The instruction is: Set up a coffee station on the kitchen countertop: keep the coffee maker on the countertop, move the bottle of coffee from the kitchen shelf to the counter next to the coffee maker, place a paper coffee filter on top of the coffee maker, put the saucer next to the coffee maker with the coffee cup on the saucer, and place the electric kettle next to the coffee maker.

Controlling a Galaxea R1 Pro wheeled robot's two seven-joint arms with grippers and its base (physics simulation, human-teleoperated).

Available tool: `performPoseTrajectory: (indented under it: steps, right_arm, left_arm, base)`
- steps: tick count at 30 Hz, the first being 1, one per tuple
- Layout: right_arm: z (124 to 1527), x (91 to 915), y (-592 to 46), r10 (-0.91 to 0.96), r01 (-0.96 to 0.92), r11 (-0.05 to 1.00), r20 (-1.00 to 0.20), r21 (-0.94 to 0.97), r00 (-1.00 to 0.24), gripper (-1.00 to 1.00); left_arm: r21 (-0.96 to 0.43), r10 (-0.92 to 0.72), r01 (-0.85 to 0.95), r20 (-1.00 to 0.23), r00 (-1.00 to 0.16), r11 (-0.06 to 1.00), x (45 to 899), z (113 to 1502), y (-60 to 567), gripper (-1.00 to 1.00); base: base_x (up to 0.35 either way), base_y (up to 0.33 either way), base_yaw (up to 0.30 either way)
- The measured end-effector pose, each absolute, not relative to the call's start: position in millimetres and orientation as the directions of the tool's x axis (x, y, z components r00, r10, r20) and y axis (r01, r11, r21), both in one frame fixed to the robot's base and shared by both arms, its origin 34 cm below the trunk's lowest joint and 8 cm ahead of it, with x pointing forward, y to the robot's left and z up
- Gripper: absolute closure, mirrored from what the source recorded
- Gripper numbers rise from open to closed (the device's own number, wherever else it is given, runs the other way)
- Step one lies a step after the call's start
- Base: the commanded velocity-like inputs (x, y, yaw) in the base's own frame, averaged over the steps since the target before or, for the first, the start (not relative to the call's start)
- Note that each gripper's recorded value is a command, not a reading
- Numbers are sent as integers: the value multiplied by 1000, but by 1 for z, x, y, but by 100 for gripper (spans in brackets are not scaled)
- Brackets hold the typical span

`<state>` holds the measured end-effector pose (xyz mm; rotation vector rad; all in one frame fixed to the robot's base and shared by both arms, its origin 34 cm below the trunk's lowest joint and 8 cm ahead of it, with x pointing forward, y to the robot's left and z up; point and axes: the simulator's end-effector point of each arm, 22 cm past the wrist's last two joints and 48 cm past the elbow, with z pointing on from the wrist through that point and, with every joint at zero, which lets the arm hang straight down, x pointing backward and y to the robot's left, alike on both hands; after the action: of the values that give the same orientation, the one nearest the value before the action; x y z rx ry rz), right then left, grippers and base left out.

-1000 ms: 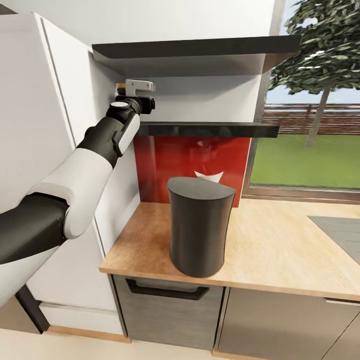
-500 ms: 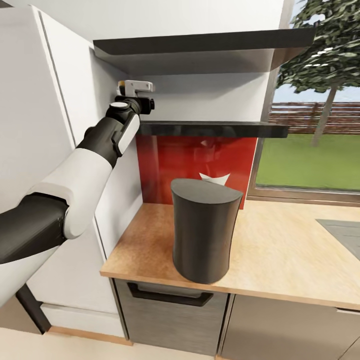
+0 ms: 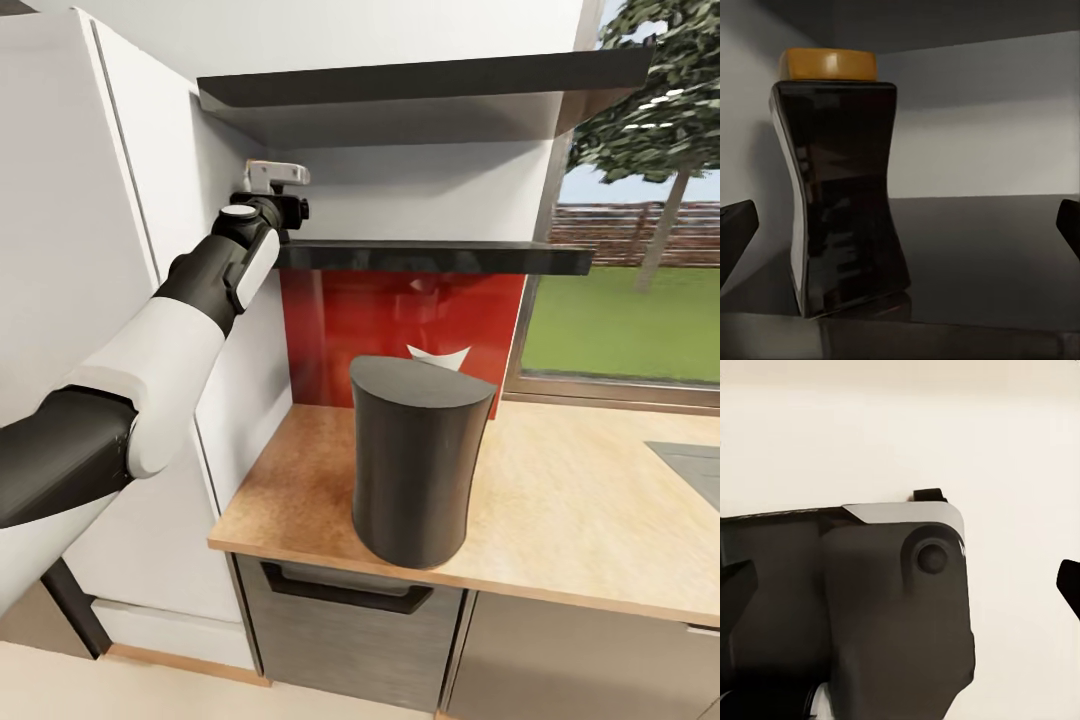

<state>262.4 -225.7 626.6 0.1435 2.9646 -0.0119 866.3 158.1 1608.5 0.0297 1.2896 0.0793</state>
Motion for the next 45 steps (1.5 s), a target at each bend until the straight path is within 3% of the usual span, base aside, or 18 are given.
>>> performPoseTrajectory:
  steps: [45]
  right_arm:
    - [625, 260, -237, 95, 99, 995, -166, -14, -981, -100]
  left_arm:
    - [63, 74, -52, -965, 253, 997, 874, 1592, 167, -100]
  base:
    - [73, 0, 28]
